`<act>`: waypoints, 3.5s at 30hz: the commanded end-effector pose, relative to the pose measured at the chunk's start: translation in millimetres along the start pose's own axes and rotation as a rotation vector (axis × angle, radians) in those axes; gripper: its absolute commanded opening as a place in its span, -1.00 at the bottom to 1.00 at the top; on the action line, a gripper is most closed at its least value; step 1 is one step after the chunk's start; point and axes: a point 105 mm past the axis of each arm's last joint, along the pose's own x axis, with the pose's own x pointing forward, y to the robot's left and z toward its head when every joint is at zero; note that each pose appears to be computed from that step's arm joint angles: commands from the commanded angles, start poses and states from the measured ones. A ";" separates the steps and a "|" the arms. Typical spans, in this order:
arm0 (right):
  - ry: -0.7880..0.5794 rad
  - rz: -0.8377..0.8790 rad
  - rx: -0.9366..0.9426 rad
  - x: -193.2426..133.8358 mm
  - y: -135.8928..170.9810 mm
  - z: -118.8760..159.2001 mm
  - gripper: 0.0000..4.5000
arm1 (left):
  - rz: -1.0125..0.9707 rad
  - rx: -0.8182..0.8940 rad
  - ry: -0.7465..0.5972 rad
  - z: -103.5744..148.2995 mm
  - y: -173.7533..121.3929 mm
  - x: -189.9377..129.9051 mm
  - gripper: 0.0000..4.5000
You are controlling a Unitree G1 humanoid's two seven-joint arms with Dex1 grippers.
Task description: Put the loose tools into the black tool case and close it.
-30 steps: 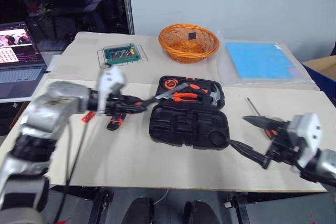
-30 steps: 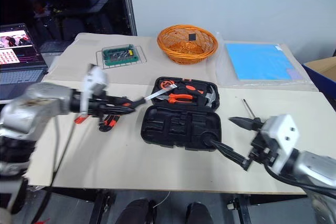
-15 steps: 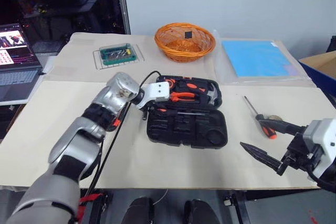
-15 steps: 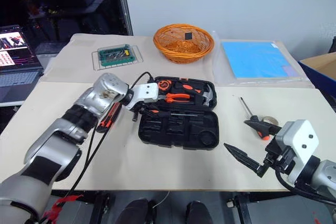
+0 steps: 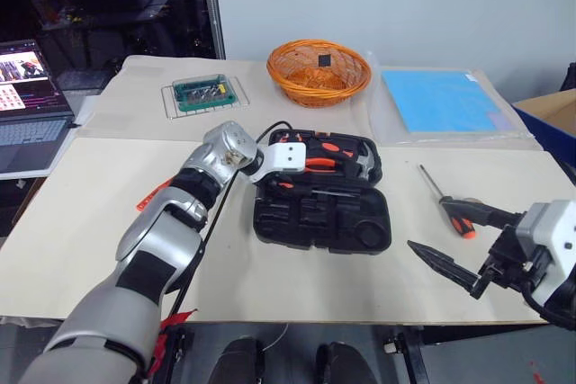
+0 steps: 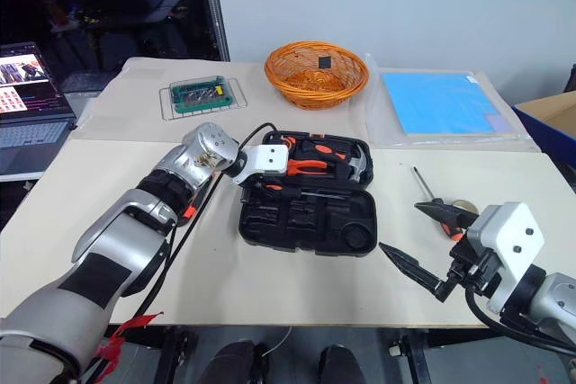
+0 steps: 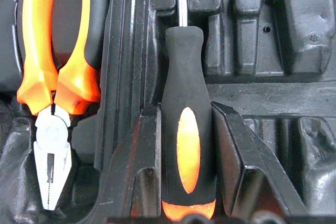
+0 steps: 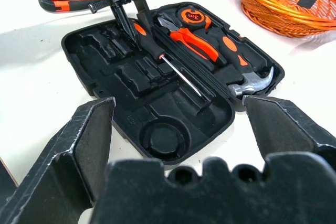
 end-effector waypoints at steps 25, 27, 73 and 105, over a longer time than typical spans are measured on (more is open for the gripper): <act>0.058 -0.066 0.047 13.6 -7.9 -7.2 1.00 | 0.319 -0.514 -0.185 -33.5 -40.6 51.4 -0.98; 0.083 -0.108 0.054 11.1 -13.1 -11.0 1.00 | 0.302 -0.516 -0.222 -27.9 -44.8 52.1 -0.98; 0.381 0.072 -0.102 64.1 -73.8 -14.5 -0.54 | 0.194 -0.444 -0.817 11.8 -123.6 -97.5 0.82; 0.470 0.576 -0.402 137.9 -45.5 -63.6 0.14 | 0.286 -0.484 -0.701 -35.8 -153.7 -127.1 0.82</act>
